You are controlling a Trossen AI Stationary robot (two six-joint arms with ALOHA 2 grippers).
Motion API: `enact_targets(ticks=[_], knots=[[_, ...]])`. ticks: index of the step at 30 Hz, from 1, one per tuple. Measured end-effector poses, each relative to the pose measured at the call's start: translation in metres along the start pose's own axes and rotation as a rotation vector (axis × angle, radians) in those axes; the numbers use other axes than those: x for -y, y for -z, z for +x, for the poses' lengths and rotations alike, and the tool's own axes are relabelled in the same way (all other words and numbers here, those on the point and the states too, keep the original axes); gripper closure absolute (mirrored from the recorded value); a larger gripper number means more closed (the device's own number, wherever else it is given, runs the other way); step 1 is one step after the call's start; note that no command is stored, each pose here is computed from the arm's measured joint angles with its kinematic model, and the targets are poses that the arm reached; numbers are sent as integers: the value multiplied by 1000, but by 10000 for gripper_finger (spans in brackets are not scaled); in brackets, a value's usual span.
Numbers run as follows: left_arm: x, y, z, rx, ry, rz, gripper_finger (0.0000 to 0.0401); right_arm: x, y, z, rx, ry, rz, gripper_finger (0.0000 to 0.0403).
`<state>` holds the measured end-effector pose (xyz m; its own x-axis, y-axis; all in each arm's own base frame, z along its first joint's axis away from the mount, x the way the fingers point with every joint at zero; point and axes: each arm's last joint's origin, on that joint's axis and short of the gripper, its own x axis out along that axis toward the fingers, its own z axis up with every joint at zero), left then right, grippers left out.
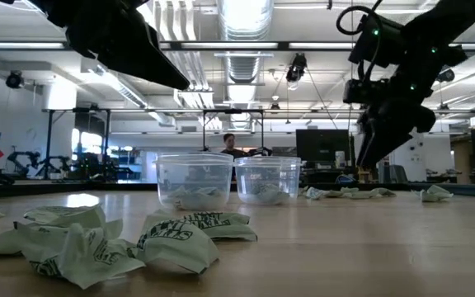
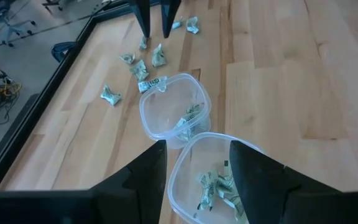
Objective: Pick and place items into bin
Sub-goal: Put the stevia packet into the right bin
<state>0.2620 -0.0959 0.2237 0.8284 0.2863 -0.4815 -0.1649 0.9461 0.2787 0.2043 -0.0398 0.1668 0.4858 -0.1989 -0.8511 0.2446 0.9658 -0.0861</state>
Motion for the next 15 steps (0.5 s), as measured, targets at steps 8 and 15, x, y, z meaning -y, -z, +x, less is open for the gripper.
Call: enact_targets(ticks=[8, 15], knots=[[0, 0, 0, 0, 0, -1, 241, -1, 5, 9, 10, -4, -27, 207], [0, 0, 0, -1, 2, -1, 241, -3, 4, 29, -31, -6, -78, 207]])
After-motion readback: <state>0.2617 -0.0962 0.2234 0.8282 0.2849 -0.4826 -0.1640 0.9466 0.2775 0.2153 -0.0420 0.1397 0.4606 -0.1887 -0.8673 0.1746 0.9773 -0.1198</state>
